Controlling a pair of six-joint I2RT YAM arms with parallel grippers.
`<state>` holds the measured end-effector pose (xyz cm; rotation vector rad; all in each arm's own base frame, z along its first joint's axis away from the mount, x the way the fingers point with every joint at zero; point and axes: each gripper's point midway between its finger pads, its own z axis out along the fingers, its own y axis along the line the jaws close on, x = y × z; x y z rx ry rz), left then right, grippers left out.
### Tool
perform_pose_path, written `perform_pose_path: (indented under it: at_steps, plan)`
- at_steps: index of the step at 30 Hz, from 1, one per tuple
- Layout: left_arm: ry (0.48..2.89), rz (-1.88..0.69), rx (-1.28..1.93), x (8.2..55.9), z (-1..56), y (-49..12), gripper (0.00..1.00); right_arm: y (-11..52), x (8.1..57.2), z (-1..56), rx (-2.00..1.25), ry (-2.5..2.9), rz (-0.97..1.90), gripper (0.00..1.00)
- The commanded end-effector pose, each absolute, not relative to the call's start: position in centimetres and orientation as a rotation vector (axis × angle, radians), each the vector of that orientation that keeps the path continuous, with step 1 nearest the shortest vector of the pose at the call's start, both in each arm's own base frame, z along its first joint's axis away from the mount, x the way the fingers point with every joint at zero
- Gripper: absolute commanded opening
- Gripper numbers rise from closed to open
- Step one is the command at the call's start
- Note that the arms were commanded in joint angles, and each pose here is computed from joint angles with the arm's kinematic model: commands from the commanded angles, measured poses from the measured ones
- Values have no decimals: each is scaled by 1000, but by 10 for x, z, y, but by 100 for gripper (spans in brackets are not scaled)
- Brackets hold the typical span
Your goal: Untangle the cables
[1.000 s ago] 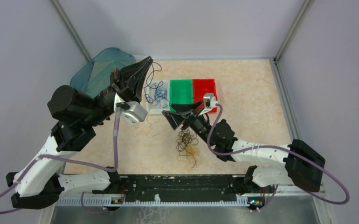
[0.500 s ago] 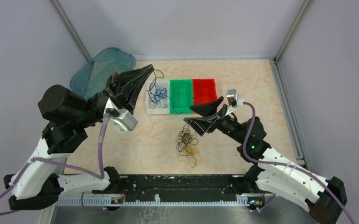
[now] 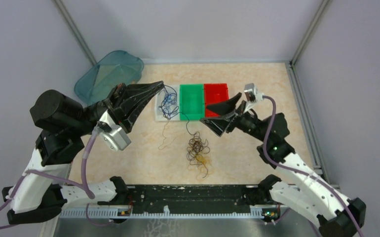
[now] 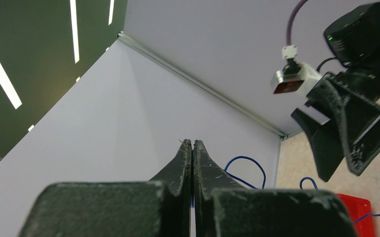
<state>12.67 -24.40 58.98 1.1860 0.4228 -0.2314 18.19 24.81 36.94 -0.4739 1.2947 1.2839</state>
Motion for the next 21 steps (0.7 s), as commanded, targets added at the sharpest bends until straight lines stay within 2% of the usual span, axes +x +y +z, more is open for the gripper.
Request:
perform_pose_path:
  at_steps: [1, 8, 15, 18, 21]
  plan:
    - [385, -326, 1219, 108, 590, -245, 0, 277, 175, 399, -633, 1200, 1444, 72]
    - [388, -320, 1227, 110, 588, -248, 0, 328, 156, 394, -827, 1204, 1542, 68]
    - [386, -300, 1233, 112, 585, -249, 0, 337, 139, 392, -869, 1154, 1656, 52]
    - [383, -289, 1237, 114, 584, -249, 0, 337, 136, 389, -868, 1159, 1670, 38]
    - [385, -280, 1237, 115, 582, -249, 0, 334, 137, 388, -835, 1149, 1659, 15]
